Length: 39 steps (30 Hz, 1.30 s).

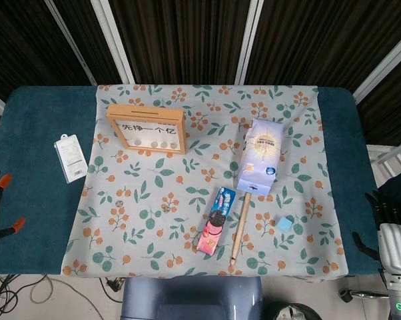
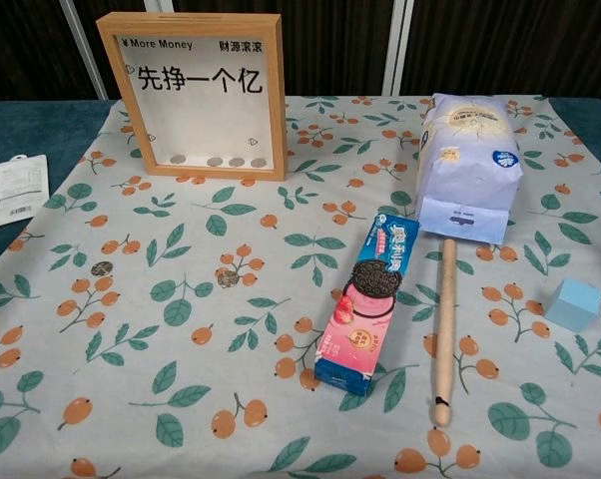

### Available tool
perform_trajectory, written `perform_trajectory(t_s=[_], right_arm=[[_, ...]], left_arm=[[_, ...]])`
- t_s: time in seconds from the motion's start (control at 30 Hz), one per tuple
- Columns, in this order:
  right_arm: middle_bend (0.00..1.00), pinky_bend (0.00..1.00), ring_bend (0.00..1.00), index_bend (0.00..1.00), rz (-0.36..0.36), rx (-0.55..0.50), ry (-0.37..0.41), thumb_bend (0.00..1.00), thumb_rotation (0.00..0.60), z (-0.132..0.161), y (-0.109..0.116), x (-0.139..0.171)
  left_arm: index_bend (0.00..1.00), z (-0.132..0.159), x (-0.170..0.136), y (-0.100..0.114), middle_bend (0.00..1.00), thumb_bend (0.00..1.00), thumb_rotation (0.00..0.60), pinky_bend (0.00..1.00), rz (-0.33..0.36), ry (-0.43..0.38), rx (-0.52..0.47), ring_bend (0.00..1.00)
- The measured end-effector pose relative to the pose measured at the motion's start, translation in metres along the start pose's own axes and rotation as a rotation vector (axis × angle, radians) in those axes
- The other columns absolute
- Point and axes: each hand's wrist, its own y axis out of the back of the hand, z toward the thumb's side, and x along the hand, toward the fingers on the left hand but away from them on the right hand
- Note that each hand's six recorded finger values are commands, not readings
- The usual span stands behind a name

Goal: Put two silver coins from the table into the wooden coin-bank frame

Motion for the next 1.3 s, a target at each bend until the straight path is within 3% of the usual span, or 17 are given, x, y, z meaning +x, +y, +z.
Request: perform_trajectory(t_s=[0.97,1.3], right_arm=[[0.09,0.0,0.05,0.11,-0.001,-0.012,-0.012,0.37,0.6,0.0,0.0,0.001],[0.09,0.0,0.05,0.11,0.001,-0.022,-0.027,0.37,0.6,-0.001,0.001,0.003]], left_arm=[[0.12,-0.001,0.004,-0.006,0.0,0.1,0.6,0.0,-0.028,0.002,0.009,0.0],[0.12,0.021,0.031,-0.014,0.0,0.07,0.6,0.0,-0.067,-0.059,-0.021,0.0]])
